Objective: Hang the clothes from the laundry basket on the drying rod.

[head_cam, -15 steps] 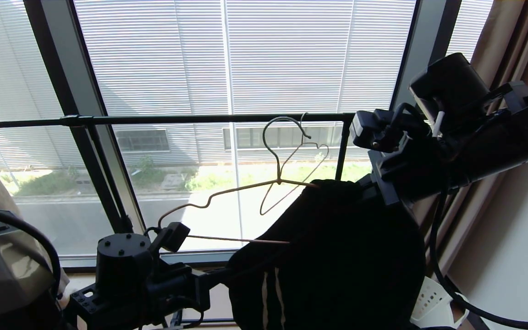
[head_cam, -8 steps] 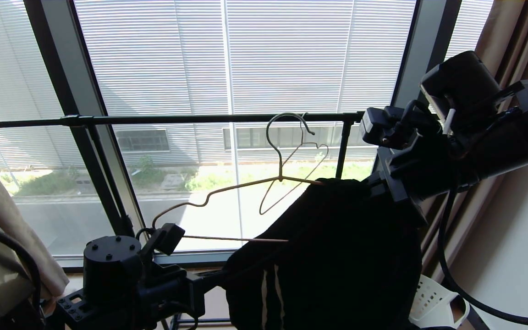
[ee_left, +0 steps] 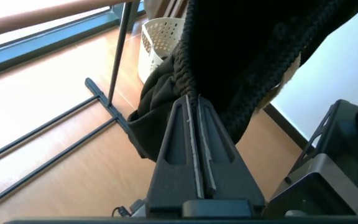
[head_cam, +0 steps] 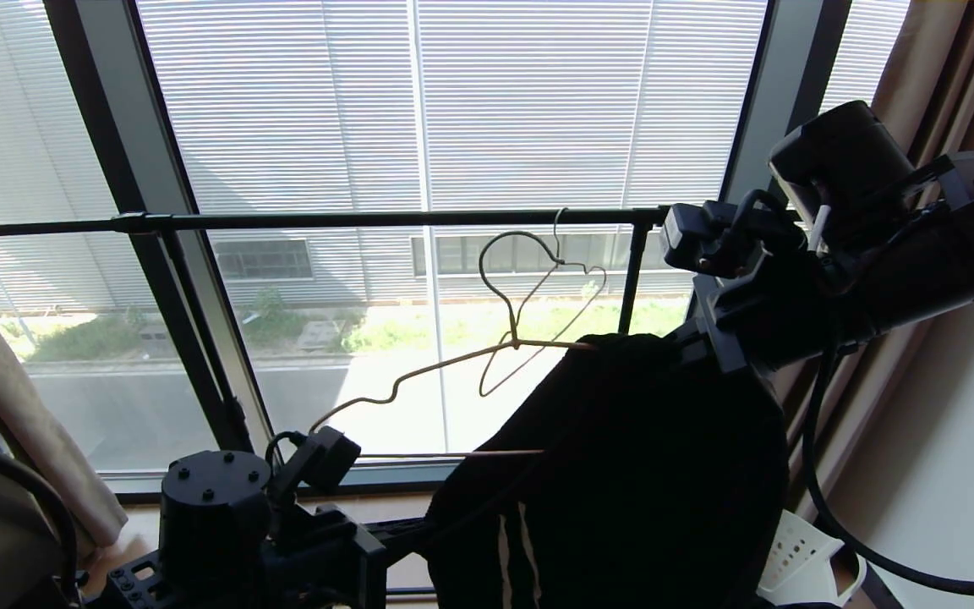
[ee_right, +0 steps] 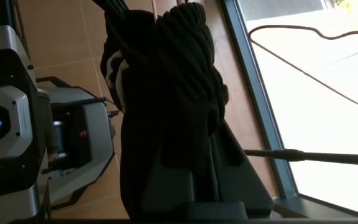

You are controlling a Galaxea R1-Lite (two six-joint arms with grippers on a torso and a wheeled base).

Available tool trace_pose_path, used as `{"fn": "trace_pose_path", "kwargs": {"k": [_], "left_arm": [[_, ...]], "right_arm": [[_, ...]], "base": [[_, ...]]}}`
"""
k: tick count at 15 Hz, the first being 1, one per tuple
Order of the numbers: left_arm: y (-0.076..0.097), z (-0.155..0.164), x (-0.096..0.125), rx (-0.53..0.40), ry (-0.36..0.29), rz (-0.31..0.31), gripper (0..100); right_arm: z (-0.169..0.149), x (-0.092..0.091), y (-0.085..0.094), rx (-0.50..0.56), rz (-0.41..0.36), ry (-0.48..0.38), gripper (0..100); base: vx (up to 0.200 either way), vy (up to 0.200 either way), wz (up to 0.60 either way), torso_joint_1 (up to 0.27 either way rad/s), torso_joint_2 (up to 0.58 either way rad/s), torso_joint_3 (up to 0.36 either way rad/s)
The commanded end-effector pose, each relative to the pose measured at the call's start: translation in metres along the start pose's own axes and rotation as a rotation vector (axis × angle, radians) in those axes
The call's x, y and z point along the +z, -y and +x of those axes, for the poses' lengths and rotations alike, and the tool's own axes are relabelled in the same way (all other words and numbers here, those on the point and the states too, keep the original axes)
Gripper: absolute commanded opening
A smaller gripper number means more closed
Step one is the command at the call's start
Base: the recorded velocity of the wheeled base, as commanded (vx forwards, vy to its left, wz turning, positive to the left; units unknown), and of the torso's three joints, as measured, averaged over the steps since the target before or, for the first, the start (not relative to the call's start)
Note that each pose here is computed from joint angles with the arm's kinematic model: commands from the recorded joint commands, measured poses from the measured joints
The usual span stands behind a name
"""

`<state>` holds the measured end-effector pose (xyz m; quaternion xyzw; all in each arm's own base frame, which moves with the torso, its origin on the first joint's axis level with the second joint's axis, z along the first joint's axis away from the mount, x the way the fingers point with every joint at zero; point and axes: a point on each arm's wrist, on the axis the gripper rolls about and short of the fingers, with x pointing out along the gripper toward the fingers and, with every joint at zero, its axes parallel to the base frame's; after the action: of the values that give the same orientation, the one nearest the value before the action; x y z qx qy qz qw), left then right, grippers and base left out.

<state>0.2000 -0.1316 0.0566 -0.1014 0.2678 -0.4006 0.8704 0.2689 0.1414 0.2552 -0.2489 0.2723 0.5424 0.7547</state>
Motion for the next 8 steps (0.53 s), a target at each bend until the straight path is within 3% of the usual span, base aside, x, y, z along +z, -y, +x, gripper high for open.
{"fn": "trace_pose_path", "kwargs": {"k": [1, 4, 7, 8], "left_arm": [[0.0, -0.006, -0.002, 0.002, 0.013, 0.0, 0], [0.002, -0.014, -0.002, -0.009, 0.073, 0.018, 0], [0.001, -0.019, -0.003, 0.0, 0.083, 0.018, 0], [-0.008, -0.022, -0.001, 0.036, 0.098, 0.003, 0]], "right_arm": [[-0.003, -0.006, 0.004, -0.012, 0.022, -0.008, 0], [-0.004, -0.015, 0.007, -0.016, 0.048, -0.021, 0], [-0.01, -0.018, 0.005, -0.021, 0.058, -0.017, 0], [-0.019, -0.024, 0.003, -0.031, 0.073, -0.009, 0]], "base": [[0.0, 0.0, 0.0, 0.0, 0.0, 0.0], [0.0, 0.0, 0.0, 0.0, 0.0, 0.0], [0.0, 0.0, 0.0, 0.0, 0.0, 0.0], [0.0, 0.0, 0.0, 0.0, 0.0, 0.0]]}}
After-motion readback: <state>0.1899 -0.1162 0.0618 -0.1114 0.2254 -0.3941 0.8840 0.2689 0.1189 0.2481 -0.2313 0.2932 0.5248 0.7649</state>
